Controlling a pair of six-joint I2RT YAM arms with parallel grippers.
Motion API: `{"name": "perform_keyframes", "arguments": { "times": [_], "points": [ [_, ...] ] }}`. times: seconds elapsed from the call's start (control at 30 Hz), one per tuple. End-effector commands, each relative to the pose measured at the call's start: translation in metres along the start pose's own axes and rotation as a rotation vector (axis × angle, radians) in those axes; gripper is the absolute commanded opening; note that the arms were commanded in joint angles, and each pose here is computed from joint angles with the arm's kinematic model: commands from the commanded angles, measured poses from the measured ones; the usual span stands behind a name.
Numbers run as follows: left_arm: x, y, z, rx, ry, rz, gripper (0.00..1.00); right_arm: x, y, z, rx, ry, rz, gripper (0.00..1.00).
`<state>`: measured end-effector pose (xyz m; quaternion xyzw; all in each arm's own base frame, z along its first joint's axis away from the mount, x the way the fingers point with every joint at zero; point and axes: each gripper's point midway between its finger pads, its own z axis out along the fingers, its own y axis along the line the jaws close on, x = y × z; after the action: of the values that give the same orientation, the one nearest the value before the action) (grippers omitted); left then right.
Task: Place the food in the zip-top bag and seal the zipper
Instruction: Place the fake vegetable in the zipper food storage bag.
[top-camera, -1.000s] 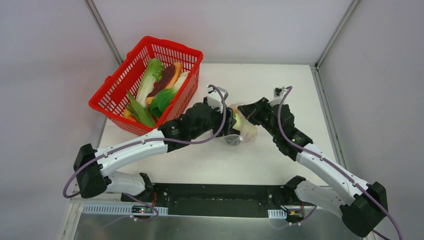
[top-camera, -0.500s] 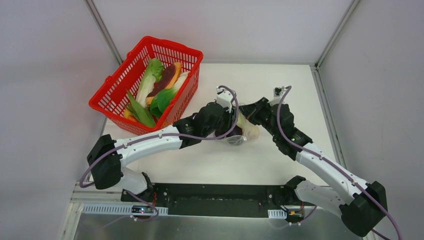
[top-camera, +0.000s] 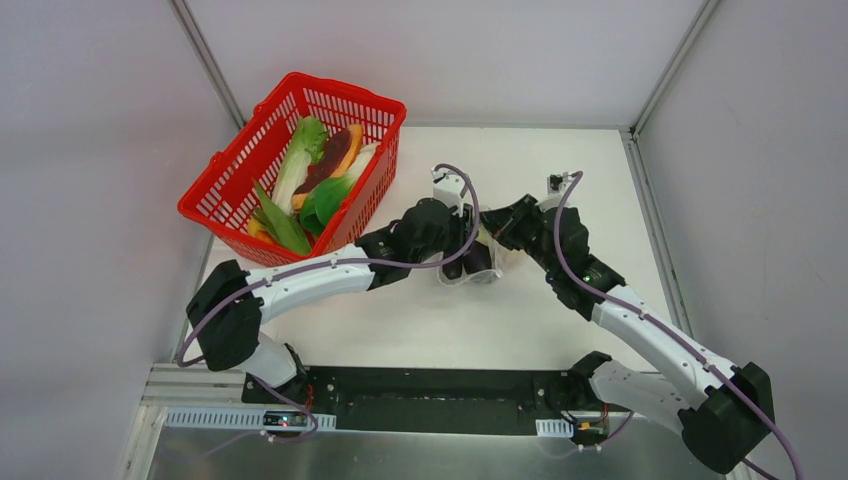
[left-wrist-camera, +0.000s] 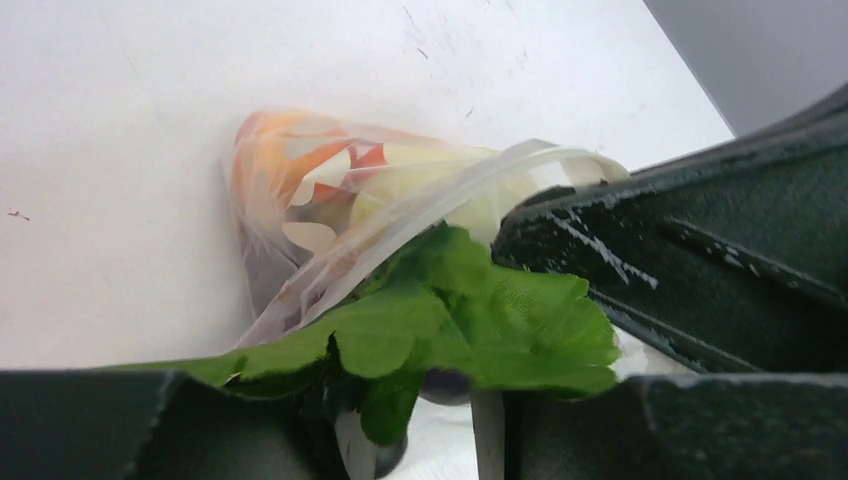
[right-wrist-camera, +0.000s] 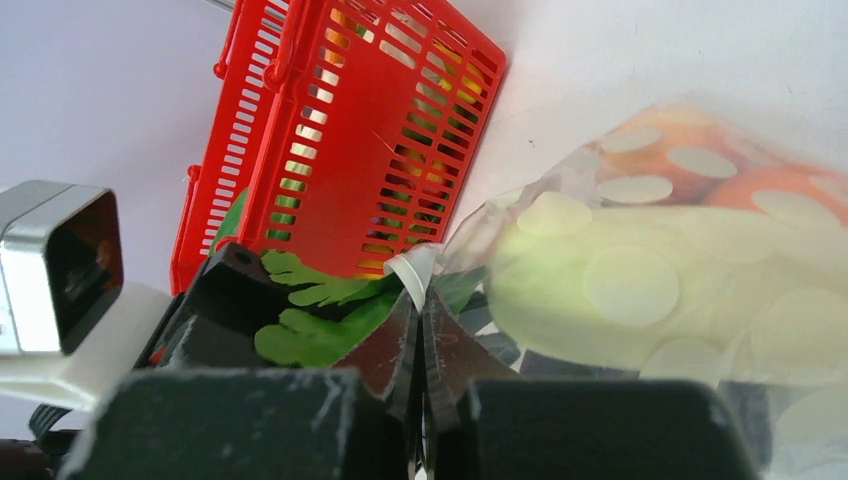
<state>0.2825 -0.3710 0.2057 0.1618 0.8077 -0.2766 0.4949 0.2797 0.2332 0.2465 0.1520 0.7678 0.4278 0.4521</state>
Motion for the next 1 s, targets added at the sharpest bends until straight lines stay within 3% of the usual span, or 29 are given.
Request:
{"name": "perform_keyframes", "arguments": {
  "times": [0.0,0.17,0.37,0.57,0.77,0.97],
  "points": [
    [-0.006,0.015,0.019,-0.083,-0.100,-0.072,0.35,-0.014,0.040,-0.010,-0.157,-0.031,0.006,0.00],
    [-0.002,0.031,0.031,-0.166,-0.126,-0.088,0.40,-0.013,0.037,-0.010,-0.144,-0.030,0.011,0.00],
    [0.004,0.061,0.017,-0.292,-0.138,-0.050,0.51,-0.023,0.034,-0.012,-0.109,-0.074,0.014,0.00],
    [-0.030,0.028,-0.024,-0.074,-0.199,-0.004,0.59,-0.035,0.042,-0.006,-0.079,-0.074,-0.031,0.00],
    [-0.049,0.003,-0.078,0.097,-0.148,0.089,0.62,-0.034,0.029,0.002,-0.045,-0.041,-0.021,0.00],
    [-0.036,0.043,-0.094,-0.082,-0.081,0.124,0.73,-0.031,0.021,0.001,-0.037,-0.028,-0.006,0.00]
  ]
}}
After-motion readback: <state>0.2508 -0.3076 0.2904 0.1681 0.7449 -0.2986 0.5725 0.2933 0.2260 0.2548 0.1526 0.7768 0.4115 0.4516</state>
